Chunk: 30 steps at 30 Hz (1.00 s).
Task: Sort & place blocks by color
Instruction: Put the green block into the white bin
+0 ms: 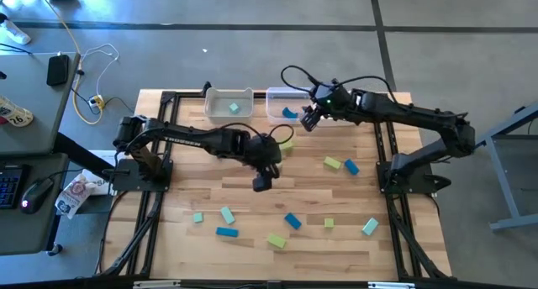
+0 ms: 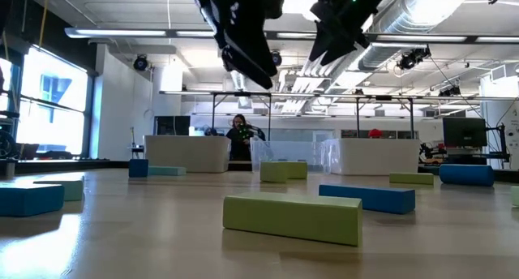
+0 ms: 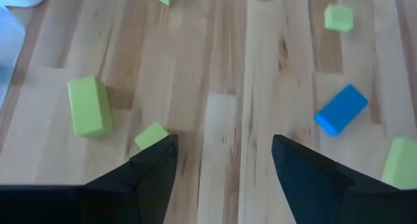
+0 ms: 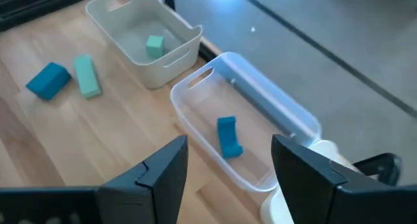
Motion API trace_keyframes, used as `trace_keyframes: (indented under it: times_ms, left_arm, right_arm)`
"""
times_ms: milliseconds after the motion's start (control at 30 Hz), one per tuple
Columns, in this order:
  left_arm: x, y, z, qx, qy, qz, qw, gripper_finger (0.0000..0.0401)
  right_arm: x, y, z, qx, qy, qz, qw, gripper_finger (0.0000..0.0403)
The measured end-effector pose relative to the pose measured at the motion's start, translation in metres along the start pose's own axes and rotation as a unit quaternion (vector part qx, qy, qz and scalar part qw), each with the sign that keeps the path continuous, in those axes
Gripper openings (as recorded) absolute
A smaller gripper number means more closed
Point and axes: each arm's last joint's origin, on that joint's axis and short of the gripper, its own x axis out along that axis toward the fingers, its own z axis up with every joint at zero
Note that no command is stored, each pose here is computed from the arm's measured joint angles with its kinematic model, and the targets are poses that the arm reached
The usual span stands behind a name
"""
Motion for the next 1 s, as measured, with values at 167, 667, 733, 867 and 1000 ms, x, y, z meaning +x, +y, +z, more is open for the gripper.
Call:
trace_keyframes:
  times_ms: [167,667,733,867,1000]
  left_arm:
    - [0.019,0.017,-0.002,-0.055,0.016,0.011,0.998,0.0236]
    - [0.072,0.044,-0.013,-0.123,0.038,0.07,0.989,0.0236]
    - [0.075,0.045,-0.015,-0.122,0.043,0.082,0.988,0.0236]
    - [0.079,0.044,-0.015,-0.121,0.043,0.084,0.988,0.0236]
    - [0.086,0.042,-0.018,-0.122,0.05,0.085,0.988,0.0236]
  right_arm:
    - [-0.003,-0.001,0.001,-0.01,-0.004,-0.002,1.0,0.0207]
    - [-0.003,-0.002,-0.002,-0.022,0.007,-0.006,1.0,0.0207]
    - [-0.003,-0.002,-0.002,-0.022,0.007,-0.006,1.0,0.0207]
    - [-0.003,-0.002,-0.002,-0.02,0.007,-0.006,1.0,0.0207]
    - [-0.003,-0.002,-0.002,-0.019,0.007,-0.006,1.0,0.0207]
